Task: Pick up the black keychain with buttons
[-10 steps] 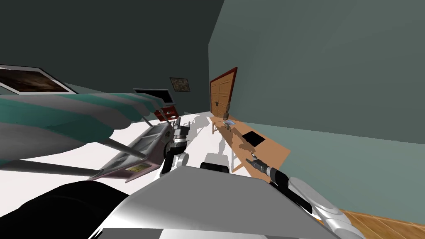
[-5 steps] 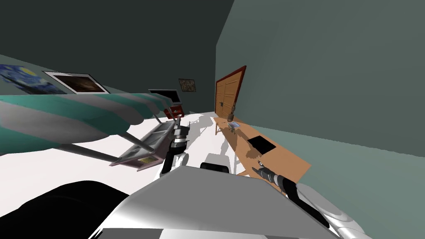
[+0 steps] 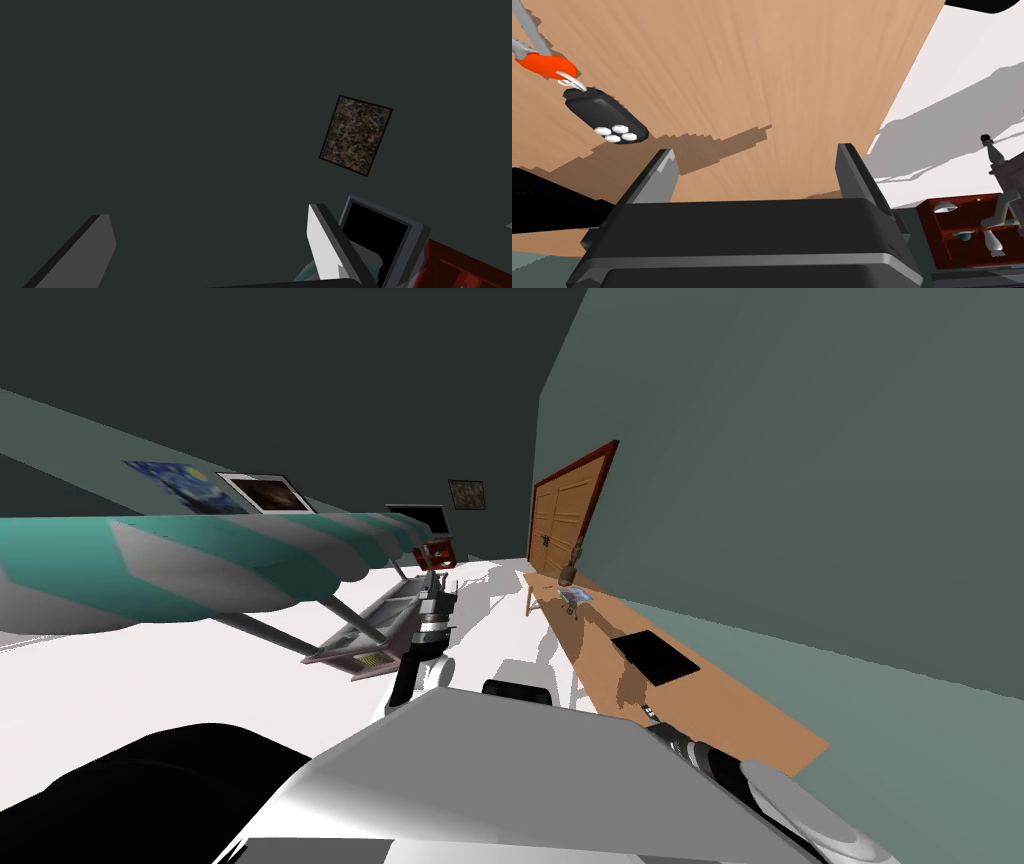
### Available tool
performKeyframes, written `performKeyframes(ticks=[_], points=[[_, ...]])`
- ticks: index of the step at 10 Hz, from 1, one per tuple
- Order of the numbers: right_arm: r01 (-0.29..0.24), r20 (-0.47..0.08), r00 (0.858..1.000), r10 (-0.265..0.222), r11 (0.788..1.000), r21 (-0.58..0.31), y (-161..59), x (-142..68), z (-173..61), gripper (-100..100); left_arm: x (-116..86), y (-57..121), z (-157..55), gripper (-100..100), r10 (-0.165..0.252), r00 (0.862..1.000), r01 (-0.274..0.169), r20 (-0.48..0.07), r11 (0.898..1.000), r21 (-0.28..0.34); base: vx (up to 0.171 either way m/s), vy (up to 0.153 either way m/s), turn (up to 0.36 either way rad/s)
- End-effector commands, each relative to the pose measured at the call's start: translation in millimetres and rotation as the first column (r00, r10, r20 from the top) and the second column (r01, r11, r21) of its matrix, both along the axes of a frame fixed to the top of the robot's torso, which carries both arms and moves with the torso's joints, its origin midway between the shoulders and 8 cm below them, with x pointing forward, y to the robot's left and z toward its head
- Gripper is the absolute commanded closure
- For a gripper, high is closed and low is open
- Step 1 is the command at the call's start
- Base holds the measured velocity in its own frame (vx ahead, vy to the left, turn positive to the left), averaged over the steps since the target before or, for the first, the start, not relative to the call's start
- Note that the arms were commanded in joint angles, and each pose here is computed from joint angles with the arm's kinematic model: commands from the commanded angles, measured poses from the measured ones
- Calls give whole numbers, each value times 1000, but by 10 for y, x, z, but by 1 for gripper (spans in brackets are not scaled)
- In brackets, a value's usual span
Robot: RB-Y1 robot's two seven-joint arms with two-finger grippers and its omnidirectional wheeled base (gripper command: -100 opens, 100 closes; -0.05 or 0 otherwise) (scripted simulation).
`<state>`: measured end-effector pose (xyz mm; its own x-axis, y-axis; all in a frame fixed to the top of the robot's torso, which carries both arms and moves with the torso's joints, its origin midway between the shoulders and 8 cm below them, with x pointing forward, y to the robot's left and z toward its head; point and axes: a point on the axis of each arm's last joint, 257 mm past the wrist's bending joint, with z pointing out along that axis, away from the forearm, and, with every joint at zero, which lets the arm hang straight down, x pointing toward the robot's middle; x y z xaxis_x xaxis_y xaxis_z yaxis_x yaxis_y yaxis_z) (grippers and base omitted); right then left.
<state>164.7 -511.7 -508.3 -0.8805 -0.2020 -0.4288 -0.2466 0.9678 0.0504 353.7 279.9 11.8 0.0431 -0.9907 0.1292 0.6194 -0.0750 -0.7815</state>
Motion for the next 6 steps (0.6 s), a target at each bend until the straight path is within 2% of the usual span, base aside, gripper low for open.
performKeyframes(ticks=[1,4,6], points=[[-6,-83,997,1,999,-54,-281,-298,-35,-100,0,0,0,0,0,1000,0,0,1000,0,109,-33,311],[-2,-93,996,-4,998,-60,-317,-345,-48,-100,0,1,0,0,0,1000,0,0,1000,0,32,-11,-3],[-18,-187,982,-3,993,-112,-556,-747,-113,-100,0,0,0,0,0,1000,0,0,1000,0,50,-8,212]])
